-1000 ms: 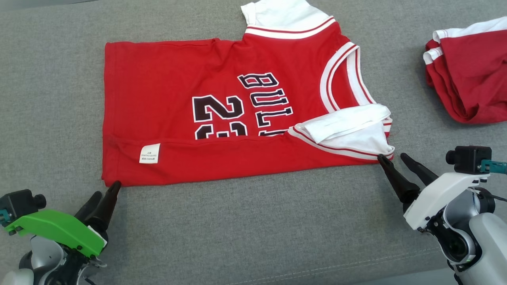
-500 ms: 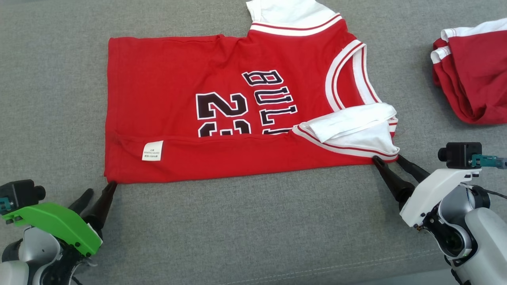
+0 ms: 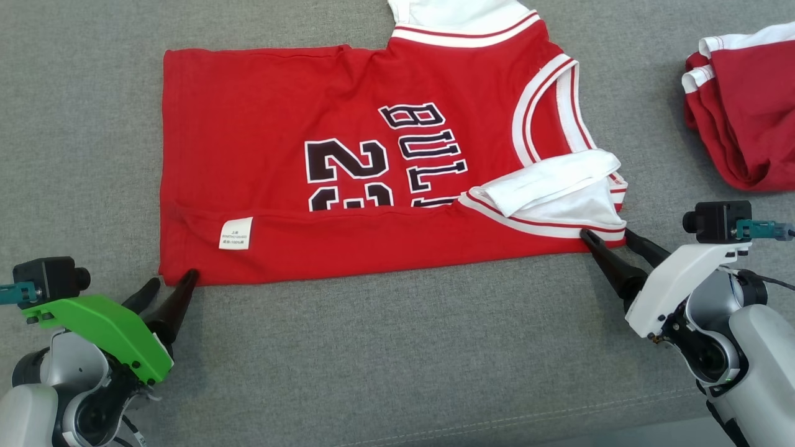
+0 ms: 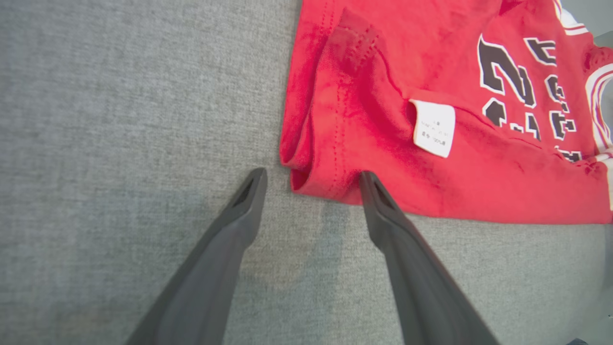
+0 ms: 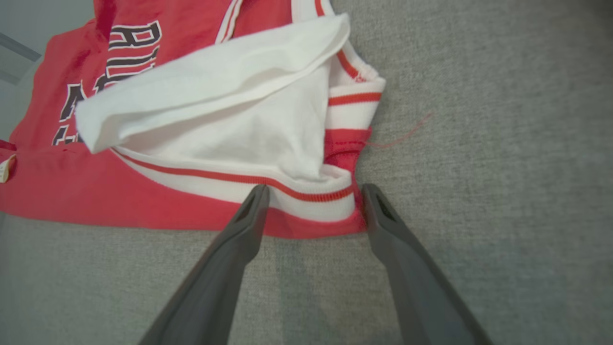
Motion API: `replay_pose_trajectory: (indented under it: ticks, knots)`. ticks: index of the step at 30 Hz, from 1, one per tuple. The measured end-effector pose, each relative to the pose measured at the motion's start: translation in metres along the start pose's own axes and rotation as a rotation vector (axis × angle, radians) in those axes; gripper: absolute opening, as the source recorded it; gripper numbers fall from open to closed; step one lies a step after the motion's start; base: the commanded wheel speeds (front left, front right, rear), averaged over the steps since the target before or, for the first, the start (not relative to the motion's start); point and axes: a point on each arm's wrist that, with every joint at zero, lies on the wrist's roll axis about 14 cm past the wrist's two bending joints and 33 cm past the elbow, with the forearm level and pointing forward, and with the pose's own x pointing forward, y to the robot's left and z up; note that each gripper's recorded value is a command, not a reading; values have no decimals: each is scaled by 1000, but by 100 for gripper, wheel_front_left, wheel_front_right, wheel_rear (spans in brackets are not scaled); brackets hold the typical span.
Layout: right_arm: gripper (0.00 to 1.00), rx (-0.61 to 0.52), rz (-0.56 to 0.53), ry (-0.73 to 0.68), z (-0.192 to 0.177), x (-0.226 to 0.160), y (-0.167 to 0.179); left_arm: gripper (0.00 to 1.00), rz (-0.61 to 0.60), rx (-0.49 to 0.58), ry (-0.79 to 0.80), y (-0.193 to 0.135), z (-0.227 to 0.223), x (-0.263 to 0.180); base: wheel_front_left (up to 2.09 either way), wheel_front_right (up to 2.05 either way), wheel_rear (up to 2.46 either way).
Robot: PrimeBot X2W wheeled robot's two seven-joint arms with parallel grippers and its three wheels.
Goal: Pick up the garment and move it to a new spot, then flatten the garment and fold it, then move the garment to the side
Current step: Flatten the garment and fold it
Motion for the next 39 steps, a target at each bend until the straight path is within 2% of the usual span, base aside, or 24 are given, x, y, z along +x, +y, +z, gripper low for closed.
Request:
replay_pose_trajectory:
  ticks: [5, 6, 7, 8, 9, 10, 11, 12, 15, 16, 21, 27, 39]
  knots:
    - [100, -13, 7, 24, -1, 3, -1, 98, -6, 6, 16, -2, 0, 5, 0, 0, 0]
    - [100, -15, 8, 26, 0, 3, 0, 85, -11, 8, 18, -4, 0, 7, 0, 0, 0]
    - [94, -17, 9, 30, 0, 4, 0, 65, -15, 11, 23, -6, 0, 8, 0, 0, 0]
    - [79, -18, 10, 33, 0, 5, 0, 45, -17, 15, 29, -7, 0, 9, 0, 0, 0]
    - [67, -19, 10, 36, 0, 6, 0, 31, -17, 17, 32, -7, 0, 10, 0, 0, 0]
    - [48, -22, 12, 46, 0, 6, 0, 11, -17, 17, 34, -7, 0, 11, 0, 0, 0]
    - [41, -26, 13, 54, -1, 7, 1, 0, -17, 19, 40, -7, -1, 12, 0, 0, 0]
    - [29, -30, 16, 61, -2, 7, 1, 0, -19, 24, 50, -8, -3, 12, 0, 0, 0]
    - [4, -33, 24, 79, -2, 7, 1, 0, -28, 34, 63, -12, -6, 14, 0, 0, 0]
    - [0, -34, 25, 85, -2, 7, 1, 0, -29, 35, 64, -12, -6, 14, 0, 0, 0]
    - [0, -17, 41, 103, -3, 6, 4, 0, -26, 37, 72, -11, -6, 14, 0, 0, 0]
    - [0, 71, 59, 117, -2, -2, 5, 0, -44, 43, 111, -14, -8, 8, 0, 0, 0]
    - [0, 123, 23, 237, -36, -46, -18, 0, -25, 9, 132, 0, -29, -31, 0, 0, 0]
